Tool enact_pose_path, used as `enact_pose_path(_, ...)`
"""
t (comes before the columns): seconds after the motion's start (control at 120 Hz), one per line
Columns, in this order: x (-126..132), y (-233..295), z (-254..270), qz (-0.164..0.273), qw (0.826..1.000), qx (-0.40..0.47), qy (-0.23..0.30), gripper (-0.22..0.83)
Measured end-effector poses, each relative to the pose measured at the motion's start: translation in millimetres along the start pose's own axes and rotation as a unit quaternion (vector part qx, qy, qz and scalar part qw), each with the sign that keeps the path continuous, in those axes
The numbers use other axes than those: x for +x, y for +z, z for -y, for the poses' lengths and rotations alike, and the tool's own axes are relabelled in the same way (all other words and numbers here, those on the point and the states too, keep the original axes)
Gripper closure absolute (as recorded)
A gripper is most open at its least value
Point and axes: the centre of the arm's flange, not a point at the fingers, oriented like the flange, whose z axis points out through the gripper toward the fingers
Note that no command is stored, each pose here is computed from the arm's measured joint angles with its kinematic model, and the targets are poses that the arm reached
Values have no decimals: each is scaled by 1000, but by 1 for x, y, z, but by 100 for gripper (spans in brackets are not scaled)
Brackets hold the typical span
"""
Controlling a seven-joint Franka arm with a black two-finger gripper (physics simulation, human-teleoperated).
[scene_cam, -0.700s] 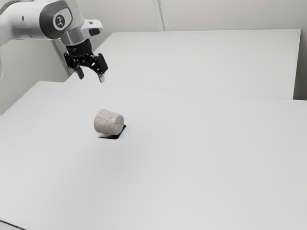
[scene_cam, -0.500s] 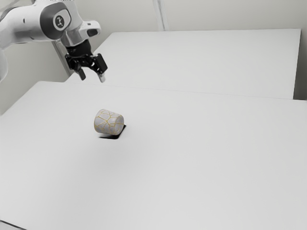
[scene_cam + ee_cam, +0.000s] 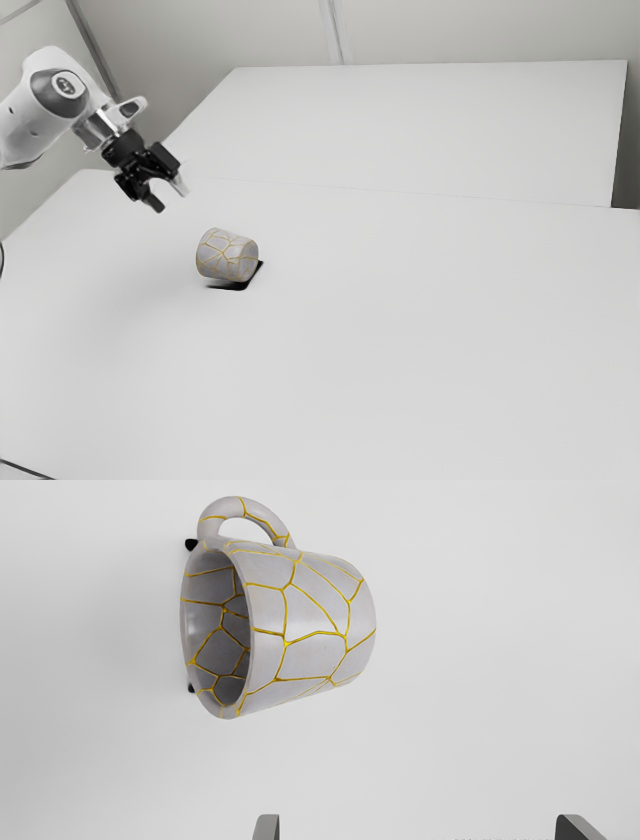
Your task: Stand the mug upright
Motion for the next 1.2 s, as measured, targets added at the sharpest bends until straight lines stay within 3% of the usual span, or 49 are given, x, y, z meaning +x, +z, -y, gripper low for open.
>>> enact_pose_path(0.325,1,69,57,-2,994,-110,23,0)
enact_pose_path(0.617,-1,87,91,-24,990,-132,45,0)
enact_pose_path(1.2,20,126,88,-49,982,-159,87,0)
